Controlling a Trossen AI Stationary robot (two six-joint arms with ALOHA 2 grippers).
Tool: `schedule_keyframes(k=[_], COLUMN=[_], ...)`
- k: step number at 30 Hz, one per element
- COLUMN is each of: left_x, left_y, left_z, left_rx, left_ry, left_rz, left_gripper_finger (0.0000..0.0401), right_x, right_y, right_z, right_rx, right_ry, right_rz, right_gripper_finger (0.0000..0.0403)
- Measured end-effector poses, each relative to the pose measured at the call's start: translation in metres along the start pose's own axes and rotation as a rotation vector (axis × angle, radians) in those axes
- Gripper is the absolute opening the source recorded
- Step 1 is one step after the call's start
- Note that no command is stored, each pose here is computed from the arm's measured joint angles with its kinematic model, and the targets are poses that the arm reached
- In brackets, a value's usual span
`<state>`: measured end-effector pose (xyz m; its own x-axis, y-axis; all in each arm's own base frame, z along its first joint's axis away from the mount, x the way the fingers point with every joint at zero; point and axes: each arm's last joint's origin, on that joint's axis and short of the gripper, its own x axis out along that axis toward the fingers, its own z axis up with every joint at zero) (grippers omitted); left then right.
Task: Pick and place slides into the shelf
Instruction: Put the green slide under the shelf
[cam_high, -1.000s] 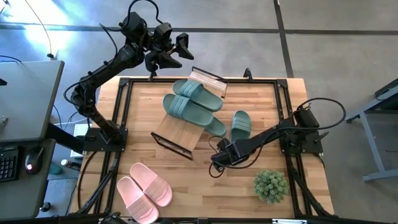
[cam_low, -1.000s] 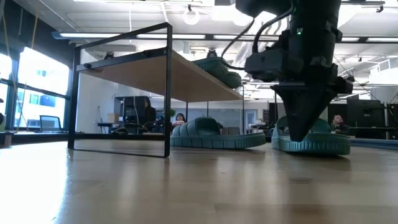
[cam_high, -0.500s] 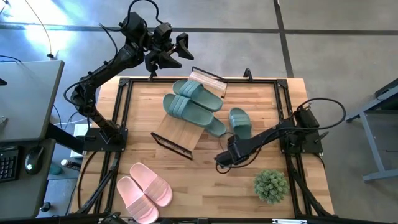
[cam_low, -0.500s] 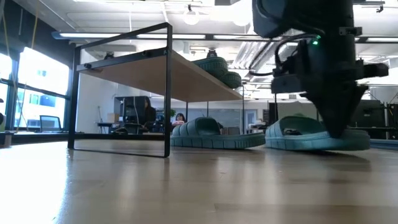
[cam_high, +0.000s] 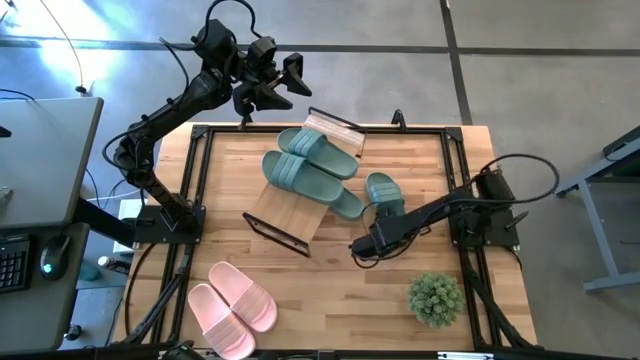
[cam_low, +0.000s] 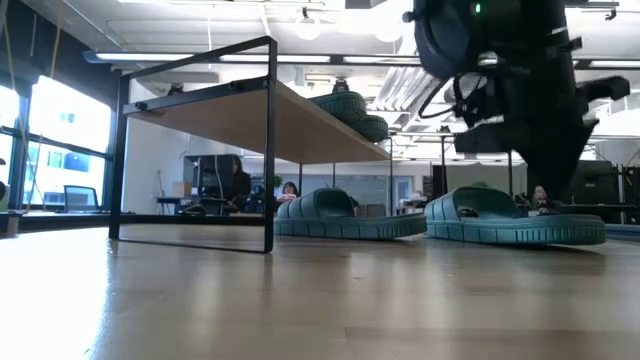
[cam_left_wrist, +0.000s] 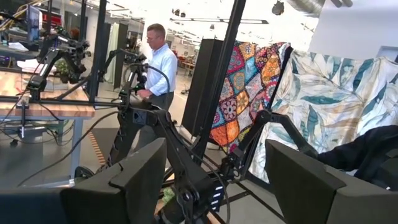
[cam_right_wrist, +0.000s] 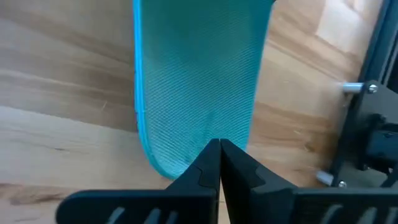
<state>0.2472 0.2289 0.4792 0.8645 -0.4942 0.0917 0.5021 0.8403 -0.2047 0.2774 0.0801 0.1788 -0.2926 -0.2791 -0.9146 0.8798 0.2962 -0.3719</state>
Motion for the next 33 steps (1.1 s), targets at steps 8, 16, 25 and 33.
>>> schedule_keyframes(k=[8,16,25,33], left_x=[0.0,0.0,0.0,0.0], left_y=[0.0,0.0,0.0,0.0], left_z=[0.0,0.0,0.0,0.0], left_rx=[0.0,0.016,0.019,0.023], left_ry=[0.0,0.001,0.0,0.0], left_rz=[0.0,-0.001,0.0,0.0], left_gripper_finger=[0.0253,0.0253,0.0253,0.0253], right_x=[-0.052,-0.014,0.025,0.049], right_y=[-0.014,-0.005,-0.005,-0.013], right_z=[-0.014,-0.029,-0.031,-0.031], right_rx=[0.072,0.111,0.16,0.246], right_ry=[0.033,0.027,0.059,0.067], right_rz=[0.488,0.445,0.456,0.417], right_gripper_finger=[0.0,0.0,0.0,0.0])
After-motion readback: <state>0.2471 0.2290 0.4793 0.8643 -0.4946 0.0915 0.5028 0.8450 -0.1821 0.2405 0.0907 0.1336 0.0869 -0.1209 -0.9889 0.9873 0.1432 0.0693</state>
